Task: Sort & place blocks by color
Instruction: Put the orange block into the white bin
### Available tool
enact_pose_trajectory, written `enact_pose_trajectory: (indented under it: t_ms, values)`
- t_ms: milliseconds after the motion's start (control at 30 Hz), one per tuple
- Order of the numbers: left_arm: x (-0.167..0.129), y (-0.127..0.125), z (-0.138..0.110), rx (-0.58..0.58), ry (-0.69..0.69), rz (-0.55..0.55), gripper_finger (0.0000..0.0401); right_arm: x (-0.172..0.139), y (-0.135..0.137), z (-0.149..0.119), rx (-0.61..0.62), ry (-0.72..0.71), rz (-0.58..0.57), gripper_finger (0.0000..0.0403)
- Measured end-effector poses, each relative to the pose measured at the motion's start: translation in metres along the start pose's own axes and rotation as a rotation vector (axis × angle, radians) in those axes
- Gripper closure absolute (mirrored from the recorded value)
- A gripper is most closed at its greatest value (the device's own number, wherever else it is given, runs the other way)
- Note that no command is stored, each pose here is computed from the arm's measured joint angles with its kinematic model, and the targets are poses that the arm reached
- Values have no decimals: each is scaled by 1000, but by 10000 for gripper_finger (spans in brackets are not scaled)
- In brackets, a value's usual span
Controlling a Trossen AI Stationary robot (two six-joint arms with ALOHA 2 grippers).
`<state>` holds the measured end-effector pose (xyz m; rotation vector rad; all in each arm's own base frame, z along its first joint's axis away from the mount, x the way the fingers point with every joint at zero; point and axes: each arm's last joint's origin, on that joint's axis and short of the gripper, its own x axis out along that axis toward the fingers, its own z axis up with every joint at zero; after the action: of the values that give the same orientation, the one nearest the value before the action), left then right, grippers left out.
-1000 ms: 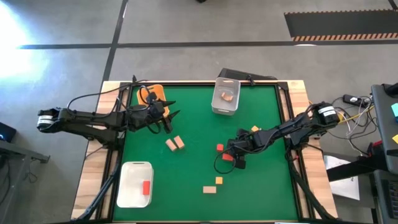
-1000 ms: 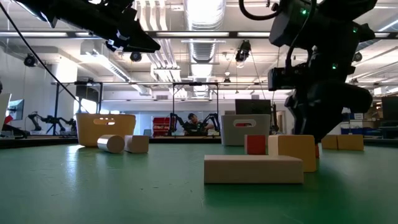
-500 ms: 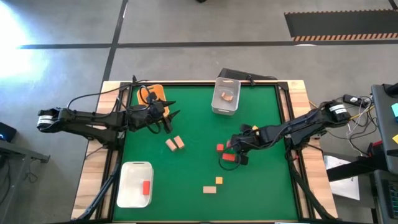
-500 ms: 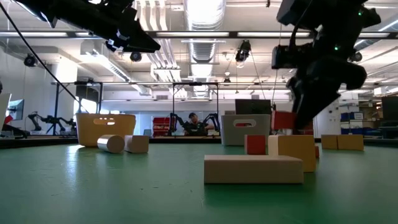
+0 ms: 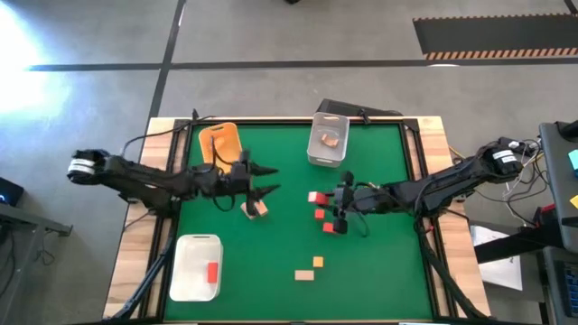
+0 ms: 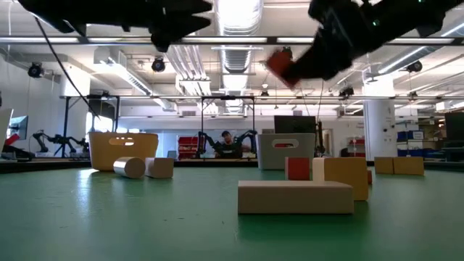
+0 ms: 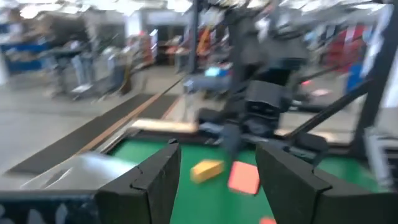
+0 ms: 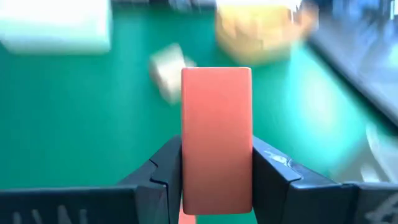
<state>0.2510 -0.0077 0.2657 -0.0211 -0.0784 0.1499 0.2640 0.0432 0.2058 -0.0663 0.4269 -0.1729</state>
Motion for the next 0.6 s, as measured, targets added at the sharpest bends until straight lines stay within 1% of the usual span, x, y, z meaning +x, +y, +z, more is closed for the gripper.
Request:
enact_pose_trajectory:
  t_ms: [33,133,200,300,400,500,600]
  values:
    - [3,-5,-3,-2,-15,-21,209,1,1,2,4,-88,13,283]
    - [13,-18,-12,-4,-72,-61,209,2,2,4,4,-293,33,283]
    - [19,-25,-19,-13,-99,-81,209,2,3,6,10,-405,49,283]
    - [30,-33,-29,-27,-146,-97,209,3,5,8,21,-541,111,283]
    - [40,-36,-36,-44,-209,-97,209,6,8,8,20,-601,174,283]
    - [49,-39,-41,-57,-261,-95,209,10,10,8,33,-600,183,283]
    - [61,-43,-45,-61,-278,-110,209,14,11,10,37,-601,184,283]
